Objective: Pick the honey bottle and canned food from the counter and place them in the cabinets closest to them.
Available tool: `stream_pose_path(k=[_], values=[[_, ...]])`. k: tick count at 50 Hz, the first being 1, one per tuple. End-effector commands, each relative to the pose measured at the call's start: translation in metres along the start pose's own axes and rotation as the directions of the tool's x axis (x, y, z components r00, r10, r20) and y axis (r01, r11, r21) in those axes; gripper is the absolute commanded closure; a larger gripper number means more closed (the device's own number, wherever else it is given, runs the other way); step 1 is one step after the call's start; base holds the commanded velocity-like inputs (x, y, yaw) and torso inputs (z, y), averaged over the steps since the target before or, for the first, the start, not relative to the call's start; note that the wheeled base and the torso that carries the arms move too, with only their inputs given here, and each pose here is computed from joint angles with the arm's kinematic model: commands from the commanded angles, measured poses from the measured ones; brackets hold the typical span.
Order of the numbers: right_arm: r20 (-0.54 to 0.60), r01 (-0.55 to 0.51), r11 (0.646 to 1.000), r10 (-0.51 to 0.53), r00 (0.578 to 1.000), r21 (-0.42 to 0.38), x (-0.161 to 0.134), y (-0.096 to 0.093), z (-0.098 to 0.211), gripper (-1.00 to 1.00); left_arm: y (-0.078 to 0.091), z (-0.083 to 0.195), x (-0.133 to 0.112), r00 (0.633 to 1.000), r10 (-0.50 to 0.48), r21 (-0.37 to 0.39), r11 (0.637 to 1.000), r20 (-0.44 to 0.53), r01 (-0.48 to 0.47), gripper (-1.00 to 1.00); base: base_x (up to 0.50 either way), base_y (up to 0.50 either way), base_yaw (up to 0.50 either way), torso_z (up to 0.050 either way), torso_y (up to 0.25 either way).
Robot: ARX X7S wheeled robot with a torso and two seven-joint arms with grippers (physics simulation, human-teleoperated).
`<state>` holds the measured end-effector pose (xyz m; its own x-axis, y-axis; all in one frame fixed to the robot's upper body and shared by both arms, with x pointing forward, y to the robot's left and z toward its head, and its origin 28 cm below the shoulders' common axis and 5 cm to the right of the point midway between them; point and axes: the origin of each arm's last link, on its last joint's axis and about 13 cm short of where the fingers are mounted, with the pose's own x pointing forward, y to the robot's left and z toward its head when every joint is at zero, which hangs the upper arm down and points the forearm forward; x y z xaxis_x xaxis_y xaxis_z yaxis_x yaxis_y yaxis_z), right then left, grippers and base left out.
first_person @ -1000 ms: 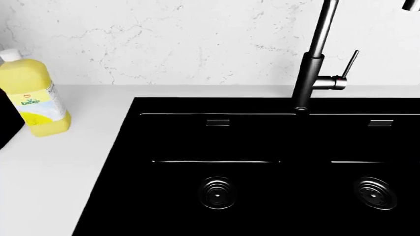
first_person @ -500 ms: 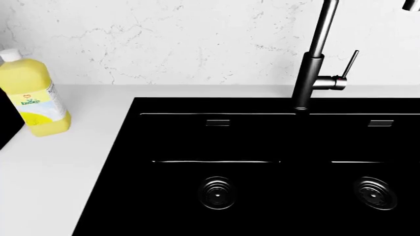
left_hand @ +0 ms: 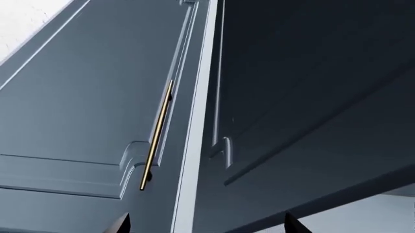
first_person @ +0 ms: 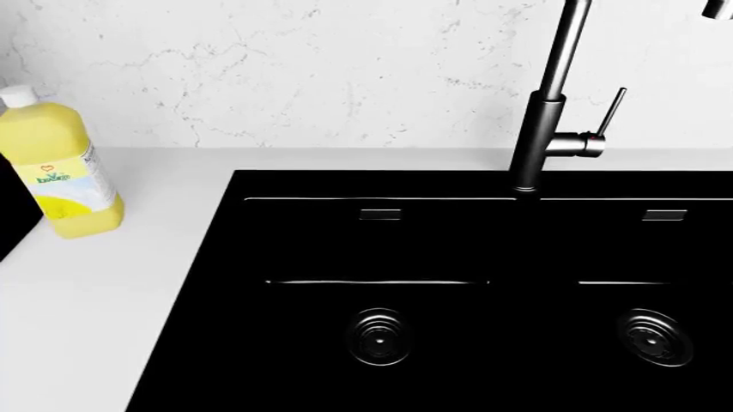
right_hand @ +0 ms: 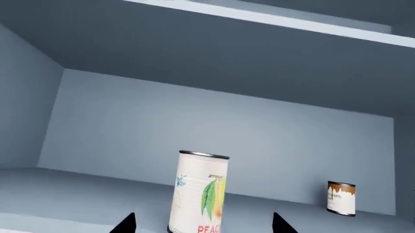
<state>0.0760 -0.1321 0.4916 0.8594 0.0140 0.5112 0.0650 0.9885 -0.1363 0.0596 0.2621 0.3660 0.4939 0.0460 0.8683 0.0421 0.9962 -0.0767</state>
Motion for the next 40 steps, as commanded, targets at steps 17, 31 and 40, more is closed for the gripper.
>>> stream_pose_path(k=[17,31,40], values=[[0.005,0.044,0.998,-0.044,0.999,0.047,-0.042,-0.023,-0.017,-1.0,0.001,0.008,-0.015,1.0,-0.007,-0.004,1.0,0.014,0.007,-1.0,0.0,0.0,0.0,0.0,0.0],[0.035,0.031,0.998,-0.033,0.999,0.045,-0.063,-0.029,-0.023,-1.0,0.004,0.006,-0.016,1.0,0.009,0.003,1.0,0.004,-0.009,-1.0,0.0,0.0,0.0,0.0,0.0],[0.051,0.012,1.0,-0.013,0.999,0.027,-0.074,-0.03,-0.027,-1.0,0.006,0.005,-0.016,1.0,0.017,0.005,1.0,0.001,-0.017,-1.0,0.0,0.0,0.0,0.0,0.0]])
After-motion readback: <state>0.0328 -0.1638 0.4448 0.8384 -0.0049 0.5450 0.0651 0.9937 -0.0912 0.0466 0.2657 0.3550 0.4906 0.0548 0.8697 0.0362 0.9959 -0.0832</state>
